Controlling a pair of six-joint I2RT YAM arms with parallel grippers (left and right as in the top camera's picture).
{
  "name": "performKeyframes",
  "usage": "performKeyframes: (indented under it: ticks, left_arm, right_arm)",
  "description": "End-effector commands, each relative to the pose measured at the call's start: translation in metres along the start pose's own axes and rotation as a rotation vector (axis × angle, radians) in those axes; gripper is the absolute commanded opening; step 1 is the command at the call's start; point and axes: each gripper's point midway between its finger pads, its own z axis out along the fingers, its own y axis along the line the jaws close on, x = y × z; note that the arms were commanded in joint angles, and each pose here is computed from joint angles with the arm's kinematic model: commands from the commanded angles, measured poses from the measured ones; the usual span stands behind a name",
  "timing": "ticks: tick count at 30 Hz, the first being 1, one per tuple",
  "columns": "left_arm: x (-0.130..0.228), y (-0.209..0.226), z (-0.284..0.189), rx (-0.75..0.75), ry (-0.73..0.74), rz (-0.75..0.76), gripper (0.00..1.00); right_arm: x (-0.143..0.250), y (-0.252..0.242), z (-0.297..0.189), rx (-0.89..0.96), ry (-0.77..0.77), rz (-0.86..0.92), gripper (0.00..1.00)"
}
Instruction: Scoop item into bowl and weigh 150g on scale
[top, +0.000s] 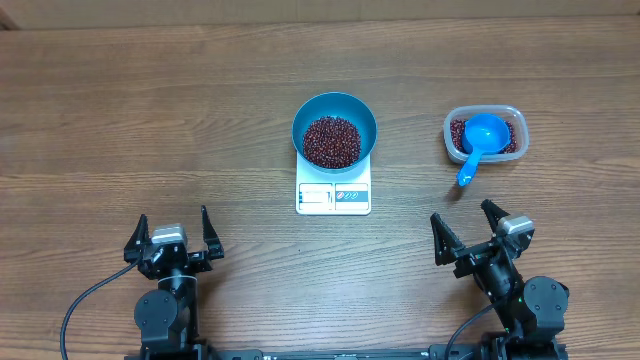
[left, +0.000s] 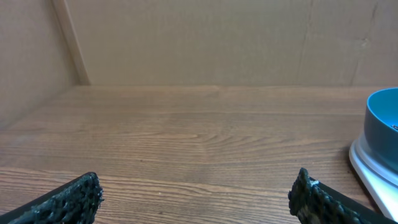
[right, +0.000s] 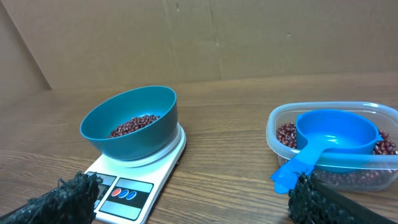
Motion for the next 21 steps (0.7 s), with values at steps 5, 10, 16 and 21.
performKeyframes:
  ticks: [5,10,16,21]
  left_arm:
    - [-0.001,-0.002,0.000,0.009,-0.007,0.022,1.00]
    - [-0.001,-0.002,0.000,0.009,-0.007,0.022,0.99]
    - [-0.001,-0.002,0.000,0.009,-0.007,0.022,1.00]
    - [-0.001,-0.002,0.000,0.008,-0.007,0.022,0.99]
  right_arm:
    - [-0.004,-0.001,-0.001,0.009,-0.020,-0.009,1.00]
    - [-0.005,-0.003,-0.001,0.023,-0.023,-0.035,1.00]
    - [-0.008,0.002,-0.002,0.000,-0.039,-0.202,1.00]
    - [-0.008,0.014,-0.002,-0.064,-0.049,-0.387,1.00]
